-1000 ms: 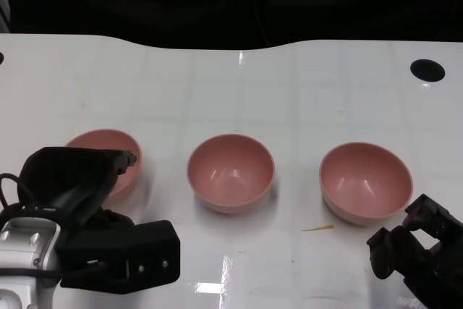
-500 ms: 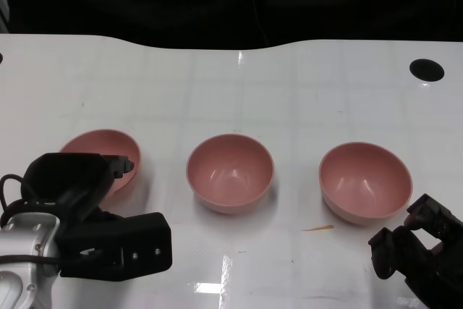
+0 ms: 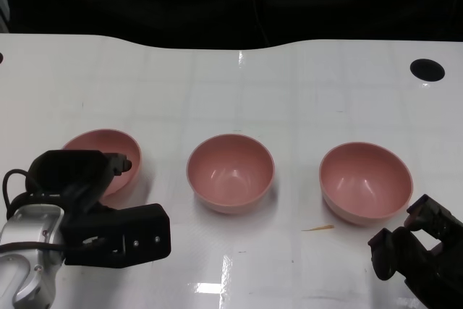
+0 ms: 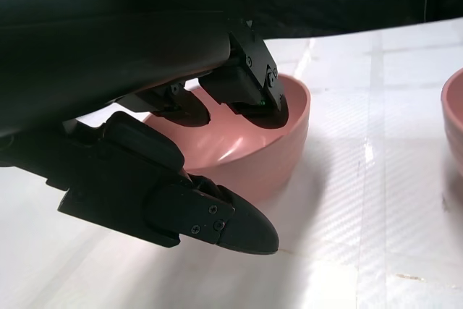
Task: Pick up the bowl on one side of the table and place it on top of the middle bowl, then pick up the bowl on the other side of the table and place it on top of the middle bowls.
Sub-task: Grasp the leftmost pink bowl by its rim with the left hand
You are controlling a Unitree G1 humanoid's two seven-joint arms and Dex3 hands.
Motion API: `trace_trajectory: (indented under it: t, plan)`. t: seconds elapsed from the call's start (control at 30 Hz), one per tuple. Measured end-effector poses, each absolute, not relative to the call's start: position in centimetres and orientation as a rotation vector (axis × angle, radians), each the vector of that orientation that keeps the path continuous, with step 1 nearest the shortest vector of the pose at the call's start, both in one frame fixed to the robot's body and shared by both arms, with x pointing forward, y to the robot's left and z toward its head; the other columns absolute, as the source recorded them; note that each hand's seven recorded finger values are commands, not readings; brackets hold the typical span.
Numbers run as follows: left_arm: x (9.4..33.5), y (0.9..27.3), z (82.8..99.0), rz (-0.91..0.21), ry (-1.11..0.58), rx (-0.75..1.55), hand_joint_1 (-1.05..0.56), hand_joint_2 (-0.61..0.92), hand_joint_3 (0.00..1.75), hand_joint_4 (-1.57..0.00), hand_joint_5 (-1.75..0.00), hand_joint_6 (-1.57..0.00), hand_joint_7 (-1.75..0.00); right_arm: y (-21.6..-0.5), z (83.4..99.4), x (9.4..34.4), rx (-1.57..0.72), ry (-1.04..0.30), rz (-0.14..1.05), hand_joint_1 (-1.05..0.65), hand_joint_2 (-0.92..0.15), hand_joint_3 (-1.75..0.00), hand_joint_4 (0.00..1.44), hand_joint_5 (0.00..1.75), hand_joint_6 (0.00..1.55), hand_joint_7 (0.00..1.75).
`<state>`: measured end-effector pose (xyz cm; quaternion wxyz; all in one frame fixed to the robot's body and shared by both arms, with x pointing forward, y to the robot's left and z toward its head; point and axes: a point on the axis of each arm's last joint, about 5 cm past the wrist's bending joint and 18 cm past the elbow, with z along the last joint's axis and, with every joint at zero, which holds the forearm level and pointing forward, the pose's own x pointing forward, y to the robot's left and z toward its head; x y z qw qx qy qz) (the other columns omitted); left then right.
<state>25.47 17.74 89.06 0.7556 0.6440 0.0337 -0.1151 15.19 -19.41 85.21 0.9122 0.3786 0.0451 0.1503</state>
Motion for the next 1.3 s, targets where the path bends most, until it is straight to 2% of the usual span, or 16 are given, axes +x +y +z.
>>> trace_trajectory:
  t: [0.33,0.47,0.77,0.83,0.9,0.93,1.0,1.03,1.07,1.13,1.2,1.23,1.3]
  plan:
    - [26.4,17.8,88.2,-0.253,0.099,1.399,-0.68,0.92,0.12,-0.63,-0.03,-0.72,-0.03,-19.5,85.1,15.2,0.784,0.090,0.312,-0.03,-0.62,-1.03,0.86,1.68,0.91,1.17]
    - [26.5,18.1,87.5,-0.258,0.125,1.389,-0.65,0.92,0.11,-0.64,-0.03,-0.73,-0.02,-19.6,85.1,15.2,0.784,0.091,0.310,-0.03,-0.59,-1.04,0.87,1.68,0.93,1.17]
    - [26.7,18.0,87.2,-0.260,0.133,1.371,-0.57,0.92,0.11,-0.66,-0.02,-0.75,-0.02,-19.6,85.2,15.2,0.779,0.092,0.301,-0.03,-0.59,-1.05,0.86,1.68,0.93,1.15]
    - [26.8,17.9,87.3,-0.261,0.131,1.362,-0.49,0.92,0.10,-0.71,-0.04,-0.76,-0.02,-19.6,85.2,15.2,0.779,0.093,0.300,-0.03,-0.58,-1.06,0.86,1.68,0.94,1.15]
    - [27.0,17.9,87.4,-0.262,0.128,1.343,-0.27,0.92,0.06,-0.86,-0.06,-0.89,-0.05,-19.6,85.2,15.2,0.779,0.093,0.300,-0.03,-0.61,-1.02,0.85,1.69,0.93,1.14]
    - [27.0,17.8,87.4,-0.264,0.128,1.333,-0.23,0.92,0.06,-0.90,-0.06,-0.92,-0.05,-19.6,85.2,15.2,0.779,0.093,0.300,-0.03,-0.62,-1.01,0.85,1.69,0.93,1.14]
    - [27.1,17.6,87.4,-0.259,0.138,1.314,-0.19,0.89,0.02,-1.13,-0.15,-1.04,-0.07,-19.6,85.2,15.2,0.780,0.091,0.302,-0.03,-0.63,-1.00,0.85,1.70,0.93,1.14]
    - [27.2,17.4,87.4,-0.251,0.148,1.302,-0.18,0.88,0.01,-1.19,-0.18,-1.06,-0.07,-19.6,85.2,15.2,0.780,0.091,0.305,-0.03,-0.63,-1.00,0.85,1.70,0.93,1.14]
    - [27.4,17.3,87.5,-0.245,0.150,1.296,-0.18,0.87,0.01,-1.21,-0.24,-1.08,-0.06,-19.6,85.2,15.2,0.781,0.090,0.308,-0.03,-0.63,-1.00,0.85,1.70,0.93,1.15]
    - [27.6,17.0,87.8,-0.237,0.143,1.285,-0.16,0.89,0.00,-0.94,-1.00,-1.11,-0.01,-19.6,85.2,15.2,0.781,0.090,0.309,-0.03,-0.61,-1.03,0.86,1.69,0.93,1.16]
    - [27.7,16.9,87.9,-0.222,0.125,1.278,-0.13,0.91,0.03,-0.72,-1.52,-1.17,-0.03,-19.6,85.2,15.2,0.781,0.091,0.308,-0.03,-0.59,-1.05,0.87,1.69,0.94,1.16]
    - [27.7,16.9,87.8,-0.214,0.118,1.273,-0.13,0.92,0.03,-0.67,-1.61,-1.18,-0.04,-19.6,85.2,15.2,0.780,0.092,0.306,-0.03,-0.59,-1.05,0.88,1.68,0.94,1.15]
    - [27.7,16.8,87.8,-0.209,0.109,1.260,-0.13,0.92,0.03,-0.66,-1.60,-1.18,-0.03,-19.6,85.2,15.2,0.777,0.099,0.296,-0.03,-0.58,-1.06,0.88,1.67,0.95,1.14]
